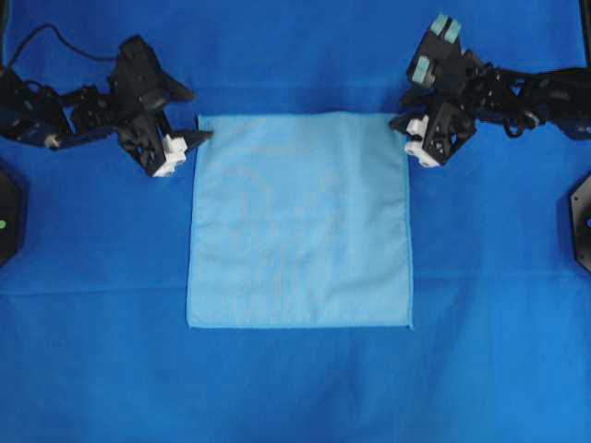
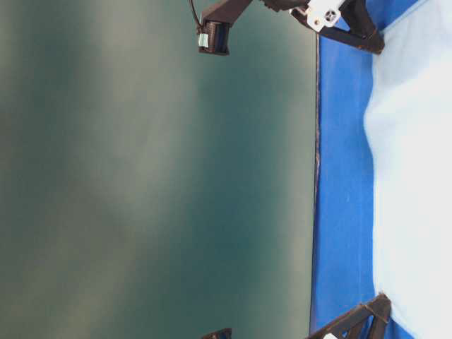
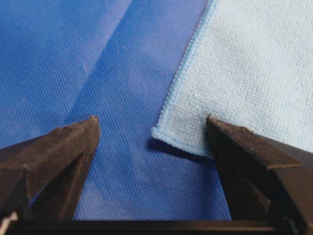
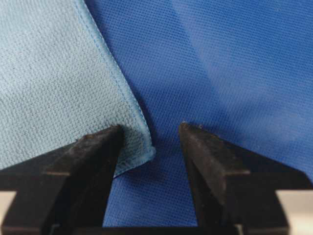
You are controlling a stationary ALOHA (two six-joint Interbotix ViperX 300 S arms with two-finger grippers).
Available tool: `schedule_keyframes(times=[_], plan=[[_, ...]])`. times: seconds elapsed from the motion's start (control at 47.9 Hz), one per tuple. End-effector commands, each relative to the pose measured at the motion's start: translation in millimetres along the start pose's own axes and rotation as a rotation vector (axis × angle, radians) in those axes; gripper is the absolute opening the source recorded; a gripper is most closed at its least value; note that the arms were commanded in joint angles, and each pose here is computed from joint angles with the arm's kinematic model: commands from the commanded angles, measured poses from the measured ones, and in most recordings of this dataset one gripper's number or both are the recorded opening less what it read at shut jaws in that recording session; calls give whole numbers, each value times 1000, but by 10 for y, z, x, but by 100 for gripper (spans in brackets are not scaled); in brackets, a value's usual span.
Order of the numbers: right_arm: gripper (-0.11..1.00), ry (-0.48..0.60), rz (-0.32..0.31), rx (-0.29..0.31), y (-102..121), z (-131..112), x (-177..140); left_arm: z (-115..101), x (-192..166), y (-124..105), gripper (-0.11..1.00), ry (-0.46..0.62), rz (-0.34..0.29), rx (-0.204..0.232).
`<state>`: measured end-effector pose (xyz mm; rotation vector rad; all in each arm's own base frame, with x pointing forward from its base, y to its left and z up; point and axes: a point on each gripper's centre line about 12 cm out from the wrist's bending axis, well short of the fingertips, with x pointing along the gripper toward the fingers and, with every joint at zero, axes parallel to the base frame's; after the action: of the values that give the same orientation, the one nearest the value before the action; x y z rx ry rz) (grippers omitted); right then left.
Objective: Fold the light blue towel.
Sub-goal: 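Move both grippers to the towel's top corners and grasp them, then pull the top corners toward the bottom edge, folding the towel in half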
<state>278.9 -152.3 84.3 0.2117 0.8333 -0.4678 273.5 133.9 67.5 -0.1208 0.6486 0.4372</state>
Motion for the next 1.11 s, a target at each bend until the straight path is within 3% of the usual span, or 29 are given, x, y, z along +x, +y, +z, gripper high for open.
schedule_keyframes(times=[0.0,0.063,0.209,0.355,0.585,0.919,1.086], plan=[[54,-20,-1,-5,-5,64,-2,37,8,11,84,0,3,-2],[44,-17,-1,-10,-5,60,-2,11,7,-5,76,23,-2,4],[5,-5,-1,-11,-4,41,-2,-9,5,-71,38,45,-20,34],[2,-6,-1,-11,-4,48,-2,0,7,-85,4,47,-24,42],[2,-21,-1,-5,-5,100,-37,89,-43,-79,3,39,-23,43],[2,-98,-3,-4,-10,353,-369,517,-322,-37,3,-42,-15,56],[2,-84,-1,0,-1,370,-504,513,-419,-68,3,-29,-25,58]])
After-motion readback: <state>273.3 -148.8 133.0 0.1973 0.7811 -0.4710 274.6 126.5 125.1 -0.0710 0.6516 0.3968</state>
